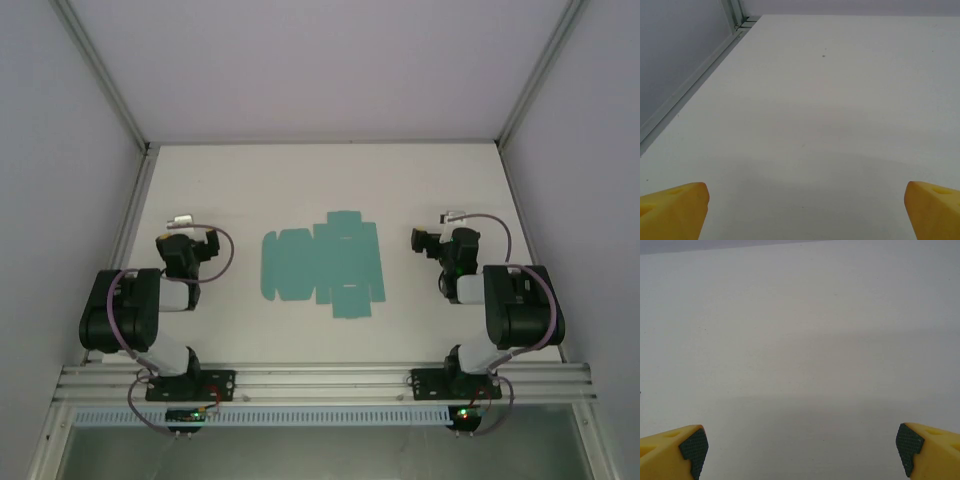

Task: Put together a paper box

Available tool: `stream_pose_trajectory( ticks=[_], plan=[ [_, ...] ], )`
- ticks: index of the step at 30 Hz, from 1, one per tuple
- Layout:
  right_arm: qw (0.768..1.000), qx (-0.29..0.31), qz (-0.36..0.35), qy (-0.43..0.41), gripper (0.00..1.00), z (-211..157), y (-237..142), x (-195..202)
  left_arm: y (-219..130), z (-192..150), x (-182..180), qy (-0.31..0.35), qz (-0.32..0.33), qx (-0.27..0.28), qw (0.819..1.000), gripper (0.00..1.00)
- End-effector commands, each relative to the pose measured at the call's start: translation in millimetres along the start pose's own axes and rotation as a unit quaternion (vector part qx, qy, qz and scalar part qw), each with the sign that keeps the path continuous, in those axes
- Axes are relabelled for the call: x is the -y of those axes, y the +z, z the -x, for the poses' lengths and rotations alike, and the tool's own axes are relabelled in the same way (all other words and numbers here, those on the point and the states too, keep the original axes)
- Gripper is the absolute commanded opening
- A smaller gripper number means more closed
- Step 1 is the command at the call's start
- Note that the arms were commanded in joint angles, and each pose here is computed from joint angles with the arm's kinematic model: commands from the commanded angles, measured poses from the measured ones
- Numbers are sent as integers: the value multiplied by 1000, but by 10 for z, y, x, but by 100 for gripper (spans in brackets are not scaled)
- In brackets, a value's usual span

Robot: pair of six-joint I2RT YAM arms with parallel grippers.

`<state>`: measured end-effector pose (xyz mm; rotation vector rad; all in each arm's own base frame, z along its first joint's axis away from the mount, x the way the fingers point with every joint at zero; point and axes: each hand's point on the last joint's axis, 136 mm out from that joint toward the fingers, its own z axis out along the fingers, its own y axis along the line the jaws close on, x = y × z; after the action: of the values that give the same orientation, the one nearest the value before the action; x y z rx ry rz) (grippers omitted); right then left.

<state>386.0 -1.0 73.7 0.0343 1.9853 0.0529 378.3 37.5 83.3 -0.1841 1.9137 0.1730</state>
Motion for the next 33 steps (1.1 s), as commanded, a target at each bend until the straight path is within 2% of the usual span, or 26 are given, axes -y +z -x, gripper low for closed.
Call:
stream_pose_trajectory(
  ticks=[1,12,16,20,23,25,27,30,33],
  plan=[
    [1000,13,1,-4,99,95,23,-2,30,175,36,-11,-8,26,1000,99],
    [1000,11,6,-2,100,89,25,-7,35,175,39,-10,-9,25,1000,99],
    [1000,11,8,0,99,86,24,-5,60,170,207,5,-64,14,998,100],
    [1000,17,-3,4,100,110,14,28,55,198,178,2,-56,20,998,100],
    [999,15,-31,11,99,190,-49,135,37,346,36,-13,-16,4,1000,99],
    [999,28,-47,0,99,351,-112,144,-22,490,48,-10,-20,1,1000,98],
    [998,18,-56,-13,99,482,-168,111,-102,612,15,-41,-14,-7,999,100],
    [997,-13,-80,16,99,730,-251,108,-247,755,226,-96,-73,-38,992,100],
    [993,-70,-76,50,99,753,-269,-72,-320,677,459,-151,-116,-111,976,99]
  ],
)
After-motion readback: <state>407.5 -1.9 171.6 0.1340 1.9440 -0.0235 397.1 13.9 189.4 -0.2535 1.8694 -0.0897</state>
